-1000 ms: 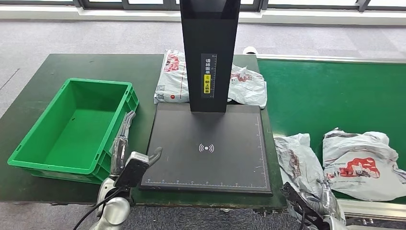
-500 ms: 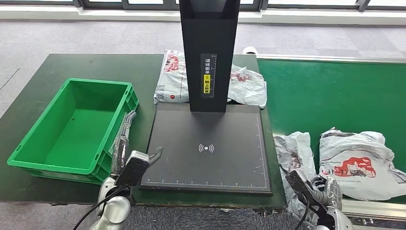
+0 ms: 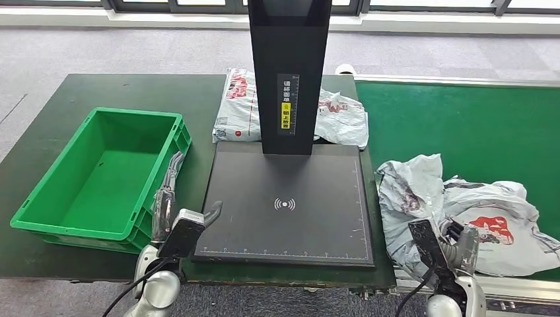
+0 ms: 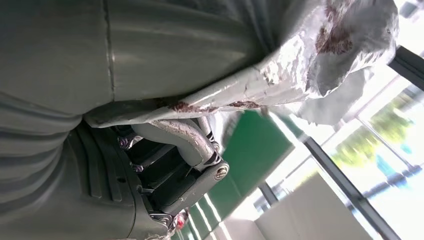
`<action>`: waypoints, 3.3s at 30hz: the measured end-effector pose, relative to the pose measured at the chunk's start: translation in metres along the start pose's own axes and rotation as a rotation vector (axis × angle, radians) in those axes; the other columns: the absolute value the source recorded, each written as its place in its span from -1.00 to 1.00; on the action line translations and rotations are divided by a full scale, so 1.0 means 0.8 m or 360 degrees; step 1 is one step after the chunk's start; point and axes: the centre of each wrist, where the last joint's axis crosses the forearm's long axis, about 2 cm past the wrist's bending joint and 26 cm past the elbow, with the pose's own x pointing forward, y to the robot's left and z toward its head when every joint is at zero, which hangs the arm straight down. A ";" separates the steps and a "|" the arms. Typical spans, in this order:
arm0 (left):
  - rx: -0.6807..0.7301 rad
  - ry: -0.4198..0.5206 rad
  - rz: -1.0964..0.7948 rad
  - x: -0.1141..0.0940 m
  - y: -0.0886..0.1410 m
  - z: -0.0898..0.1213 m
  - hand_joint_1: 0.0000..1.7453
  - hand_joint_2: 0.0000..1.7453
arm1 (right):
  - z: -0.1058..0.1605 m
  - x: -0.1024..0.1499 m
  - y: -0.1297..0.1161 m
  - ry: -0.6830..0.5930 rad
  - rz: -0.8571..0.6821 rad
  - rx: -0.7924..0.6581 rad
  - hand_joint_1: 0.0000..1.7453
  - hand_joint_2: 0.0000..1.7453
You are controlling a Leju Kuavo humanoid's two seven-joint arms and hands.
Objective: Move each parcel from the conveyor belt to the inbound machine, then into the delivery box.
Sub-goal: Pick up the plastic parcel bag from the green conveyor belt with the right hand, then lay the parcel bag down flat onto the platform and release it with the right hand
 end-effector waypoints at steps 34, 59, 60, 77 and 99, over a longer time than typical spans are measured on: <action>0.0444 -0.0368 0.0152 0.034 0.015 -0.061 -1.00 1.00 | -0.051 0.215 0.060 -0.1001 -0.0395 -0.0003 1.00 1.00; 0.0303 -0.0423 0.0089 0.064 0.015 -0.111 -1.00 1.00 | -0.021 0.185 0.172 -0.0609 0.0540 0.1041 -1.00 -1.00; 0.0296 -0.0421 0.0089 0.064 0.014 -0.110 -1.00 1.00 | -0.022 0.184 0.172 -0.0614 0.0563 0.1028 -1.00 -1.00; 0.0241 -0.0387 0.0070 0.056 0.007 -0.095 -1.00 1.00 | -0.015 0.172 0.146 -0.0796 0.0442 0.0481 -1.00 -1.00; 0.0037 -0.0315 0.0131 0.031 -0.029 -0.076 -1.00 1.00 | -0.020 0.229 0.005 -0.1333 -0.0561 -0.0803 -1.00 1.00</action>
